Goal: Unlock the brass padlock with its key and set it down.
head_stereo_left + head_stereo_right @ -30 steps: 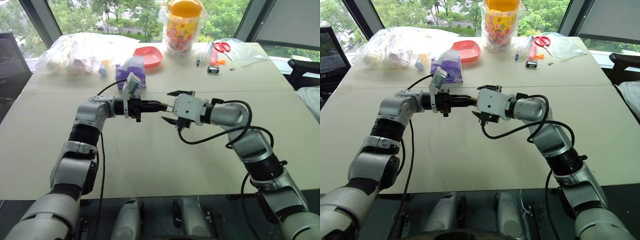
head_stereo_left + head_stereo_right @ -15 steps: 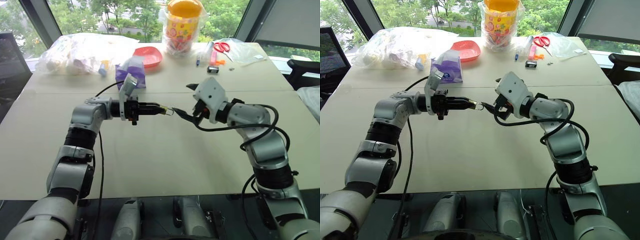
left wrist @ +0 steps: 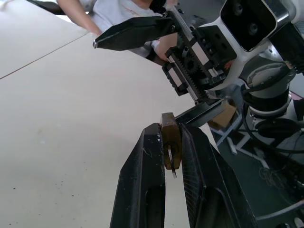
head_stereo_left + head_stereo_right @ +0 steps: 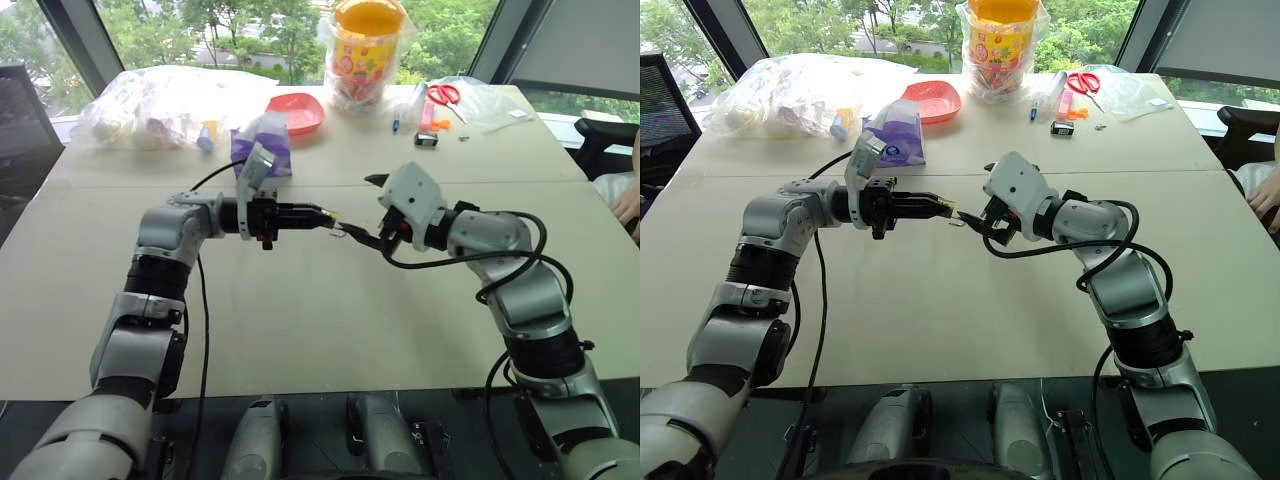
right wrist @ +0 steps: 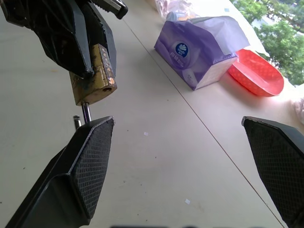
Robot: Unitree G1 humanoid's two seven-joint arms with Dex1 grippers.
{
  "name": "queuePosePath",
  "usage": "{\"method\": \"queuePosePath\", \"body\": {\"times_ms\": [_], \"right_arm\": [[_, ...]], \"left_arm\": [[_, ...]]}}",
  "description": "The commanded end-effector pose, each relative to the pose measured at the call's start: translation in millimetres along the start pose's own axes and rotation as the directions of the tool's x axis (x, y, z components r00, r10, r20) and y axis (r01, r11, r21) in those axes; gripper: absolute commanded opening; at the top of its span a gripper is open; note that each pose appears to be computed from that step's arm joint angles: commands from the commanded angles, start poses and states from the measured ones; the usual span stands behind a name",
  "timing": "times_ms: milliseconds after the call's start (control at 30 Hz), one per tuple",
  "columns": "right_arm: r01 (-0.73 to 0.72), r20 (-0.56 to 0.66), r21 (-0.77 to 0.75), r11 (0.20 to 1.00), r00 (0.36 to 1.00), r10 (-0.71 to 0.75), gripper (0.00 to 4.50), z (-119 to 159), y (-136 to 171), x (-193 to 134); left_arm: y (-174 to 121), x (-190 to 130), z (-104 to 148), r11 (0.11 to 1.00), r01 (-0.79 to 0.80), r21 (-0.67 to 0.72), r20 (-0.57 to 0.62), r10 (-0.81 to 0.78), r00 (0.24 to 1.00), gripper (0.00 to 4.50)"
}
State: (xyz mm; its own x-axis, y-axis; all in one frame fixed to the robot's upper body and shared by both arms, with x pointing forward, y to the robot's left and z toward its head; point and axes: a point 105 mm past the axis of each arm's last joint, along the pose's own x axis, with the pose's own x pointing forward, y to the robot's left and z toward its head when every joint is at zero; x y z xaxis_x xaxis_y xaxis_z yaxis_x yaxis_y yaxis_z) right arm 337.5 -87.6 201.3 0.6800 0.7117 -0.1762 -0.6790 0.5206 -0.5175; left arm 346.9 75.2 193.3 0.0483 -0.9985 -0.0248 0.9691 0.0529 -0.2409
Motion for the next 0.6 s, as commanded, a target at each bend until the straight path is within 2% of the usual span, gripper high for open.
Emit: {"method": "queuePosePath", "body": {"times_ms": [33, 200, 300, 400, 600], "right_arm": [[-0.016, 0.031, -0.029, 0.999, 0.999, 0.017, 4.44, 8.0, 1.6, -0.4], [0.015, -0.001, -0.035, 0.999, 1.0, -0.015, 4.44, -1.8, -6.2, -7.2], [0.078, -0.121, -0.111, 0.991, 0.988, -0.091, 4.44, -30.9, -23.7, -27.8], [0.073, -0.159, -0.127, 0.989, 0.983, -0.093, 4.44, -37.1, -26.6, -44.7], [-0.135, -0.144, 0.008, 0.991, 0.98, 0.135, 4.44, -20.4, 20.3, -62.7]], "left_arm": [[-7.6, -0.5, 13.9, 0.998, 0.027, 0.051, 0.033, -0.029, 0.999, 0.01], [-1.6, -4.2, 11.3, 0.999, -0.006, 0.047, 0.032, 0.005, 0.999, 0.01], [2.6, -3.8, 0.3, 1.0, -0.025, 0.011, 0.017, 0.025, 1.0, 0.01], [10.0, 1.9, -9.9, 0.996, -0.054, -0.067, 0.031, 0.056, 0.998, 0.01], [23.3, 31.0, -34.4, 0.954, -0.078, -0.29, 0.039, 0.093, 0.995, 0.01]]}}
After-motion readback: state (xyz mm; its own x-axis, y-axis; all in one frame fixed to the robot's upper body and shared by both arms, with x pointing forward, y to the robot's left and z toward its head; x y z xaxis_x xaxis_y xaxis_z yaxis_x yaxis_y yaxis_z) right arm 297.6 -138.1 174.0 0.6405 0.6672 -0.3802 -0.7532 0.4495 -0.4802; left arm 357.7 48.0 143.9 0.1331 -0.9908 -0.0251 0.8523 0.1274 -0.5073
